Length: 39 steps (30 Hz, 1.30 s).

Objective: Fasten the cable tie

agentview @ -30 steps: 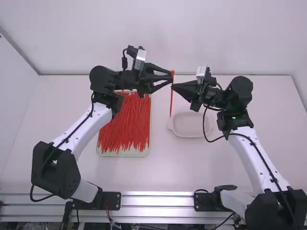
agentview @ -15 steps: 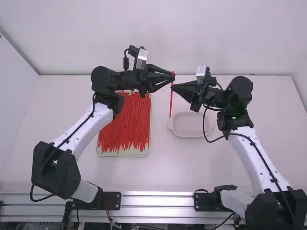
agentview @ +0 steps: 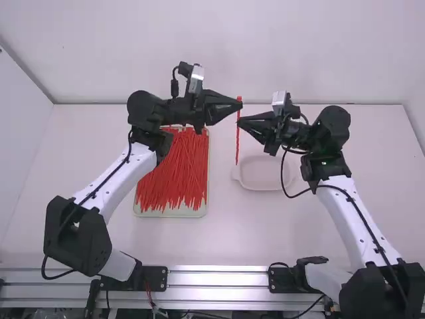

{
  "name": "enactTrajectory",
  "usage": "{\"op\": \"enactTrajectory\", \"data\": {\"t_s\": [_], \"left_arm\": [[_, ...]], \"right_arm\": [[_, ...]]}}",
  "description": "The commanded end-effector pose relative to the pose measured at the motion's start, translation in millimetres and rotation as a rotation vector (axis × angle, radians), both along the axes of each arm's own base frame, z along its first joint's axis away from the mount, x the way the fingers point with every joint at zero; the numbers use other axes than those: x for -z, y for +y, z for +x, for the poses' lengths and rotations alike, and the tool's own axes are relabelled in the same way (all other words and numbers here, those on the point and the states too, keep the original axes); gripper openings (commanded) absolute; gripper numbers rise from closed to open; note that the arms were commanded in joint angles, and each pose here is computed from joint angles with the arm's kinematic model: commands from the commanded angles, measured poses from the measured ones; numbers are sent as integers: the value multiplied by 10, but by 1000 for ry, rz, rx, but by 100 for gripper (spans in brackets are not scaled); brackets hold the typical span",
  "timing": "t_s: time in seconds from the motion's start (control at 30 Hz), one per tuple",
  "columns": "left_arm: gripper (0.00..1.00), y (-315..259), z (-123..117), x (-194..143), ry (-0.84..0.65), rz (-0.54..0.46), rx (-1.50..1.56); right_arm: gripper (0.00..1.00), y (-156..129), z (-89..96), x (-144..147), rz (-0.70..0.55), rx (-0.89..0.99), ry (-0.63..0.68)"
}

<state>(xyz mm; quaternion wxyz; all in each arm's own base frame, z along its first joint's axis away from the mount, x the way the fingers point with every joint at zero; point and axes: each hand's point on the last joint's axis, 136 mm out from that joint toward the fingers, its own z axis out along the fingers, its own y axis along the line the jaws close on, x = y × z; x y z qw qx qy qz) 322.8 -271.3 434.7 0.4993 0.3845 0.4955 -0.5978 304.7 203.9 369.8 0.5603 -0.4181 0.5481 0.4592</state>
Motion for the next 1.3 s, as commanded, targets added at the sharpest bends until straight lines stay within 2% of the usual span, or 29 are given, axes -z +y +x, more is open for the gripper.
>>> {"op": "enactTrajectory", "data": {"t_s": [0.0,0.07,0.1,0.13,0.23,0.3,0.47,0.57,0.87,0.93,1.07,1.1,1.27], "left_arm": [[2,91,50,-175,-3,-14,-35],[2,133,137,-187,26,-7,-63],[2,157,173,-195,34,-2,-74],[2,200,229,-207,55,8,-90],[2,273,327,-242,96,19,-123],[2,322,437,-245,144,20,-168],[2,489,699,-204,250,26,-288],[2,599,839,-156,312,25,-358],[2,735,1057,114,503,35,-466],[2,728,1064,148,551,29,-455],[2,689,1085,240,699,3,-403],[2,668,1080,284,772,-5,-374],[2,602,1093,449,1007,-28,-285]], "right_arm": [[49,-73,29,-23,20,26,57],[56,-129,81,-26,38,52,113],[70,-173,120,-27,53,71,159],[98,-237,153,-27,67,86,203],[98,-367,216,-13,86,118,267],[98,-413,207,-13,78,114,246],[98,-337,-93,24,-35,-52,-60],[98,-291,-145,64,-68,-79,-190],[98,-263,-157,147,-100,-86,-300],[98,-265,-157,148,-111,-84,-357],[98,-264,-157,147,-151,-76,-576],[98,-258,-161,147,-167,-75,-669],[98,-269,-155,147,-207,-63,-880]]}}
